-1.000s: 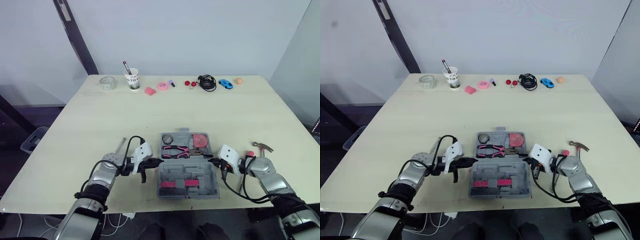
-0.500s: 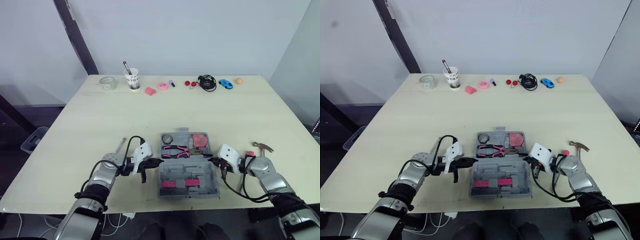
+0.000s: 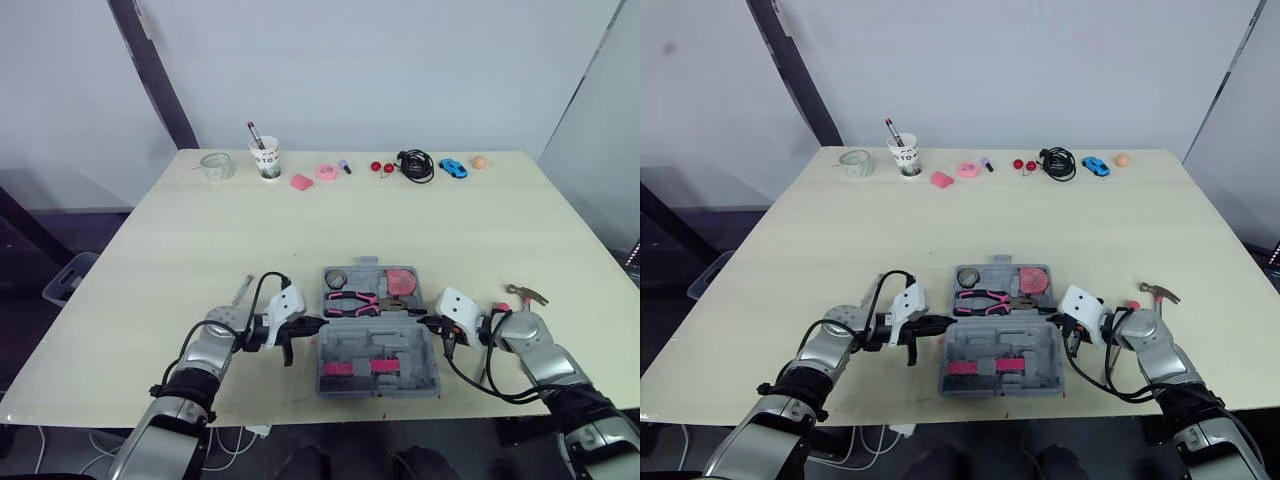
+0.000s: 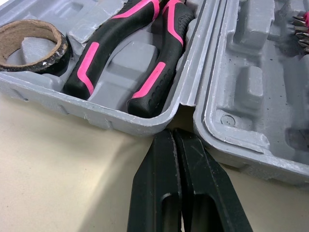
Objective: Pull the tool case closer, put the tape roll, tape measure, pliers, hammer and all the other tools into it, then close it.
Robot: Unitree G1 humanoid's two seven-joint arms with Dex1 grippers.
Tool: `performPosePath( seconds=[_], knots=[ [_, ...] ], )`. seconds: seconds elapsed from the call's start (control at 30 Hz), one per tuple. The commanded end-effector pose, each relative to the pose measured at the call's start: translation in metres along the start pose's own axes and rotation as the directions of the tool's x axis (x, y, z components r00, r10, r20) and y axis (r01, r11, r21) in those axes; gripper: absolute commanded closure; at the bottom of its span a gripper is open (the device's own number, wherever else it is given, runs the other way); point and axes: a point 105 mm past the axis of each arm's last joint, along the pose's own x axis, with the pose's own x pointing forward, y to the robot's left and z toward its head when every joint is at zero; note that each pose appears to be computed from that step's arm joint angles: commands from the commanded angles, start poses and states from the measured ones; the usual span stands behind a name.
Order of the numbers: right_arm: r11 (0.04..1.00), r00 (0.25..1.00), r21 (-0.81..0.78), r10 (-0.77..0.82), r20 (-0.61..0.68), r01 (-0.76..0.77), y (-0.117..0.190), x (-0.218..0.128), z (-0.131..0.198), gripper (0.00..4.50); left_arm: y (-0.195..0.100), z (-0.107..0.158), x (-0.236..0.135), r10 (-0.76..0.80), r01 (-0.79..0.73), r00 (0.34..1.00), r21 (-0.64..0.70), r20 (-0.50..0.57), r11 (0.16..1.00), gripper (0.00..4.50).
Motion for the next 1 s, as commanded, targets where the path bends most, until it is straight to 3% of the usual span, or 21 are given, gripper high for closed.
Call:
performPosePath(
  seconds=[0.03,0.8,0.9,1.0],
  knots=[
    [0.999,0.999,-0.006,0.049,0.003,-0.049,0.011,0.003,0.002,4.48,-0.007,-0.008,0.008,-0.030,0.030,0.999,-0.008,-0.036,1.000,4.38],
    [1.000,0.999,0.001,0.010,-0.052,-0.010,0.000,-0.012,-0.013,4.48,-0.008,-0.015,0.002,-0.016,0.015,0.999,-0.015,-0.050,1.000,4.38],
    [1.000,0.999,0.008,-0.005,-0.037,0.005,-0.002,-0.015,-0.011,4.48,-0.009,-0.016,0.000,-0.015,0.014,0.999,-0.016,-0.049,1.000,4.38],
    [0.996,0.997,0.070,-0.052,0.059,0.048,-0.007,-0.025,-0.002,4.48,-0.005,-0.011,-0.012,0.028,-0.029,1.000,-0.024,-0.003,0.999,4.38]
  ],
)
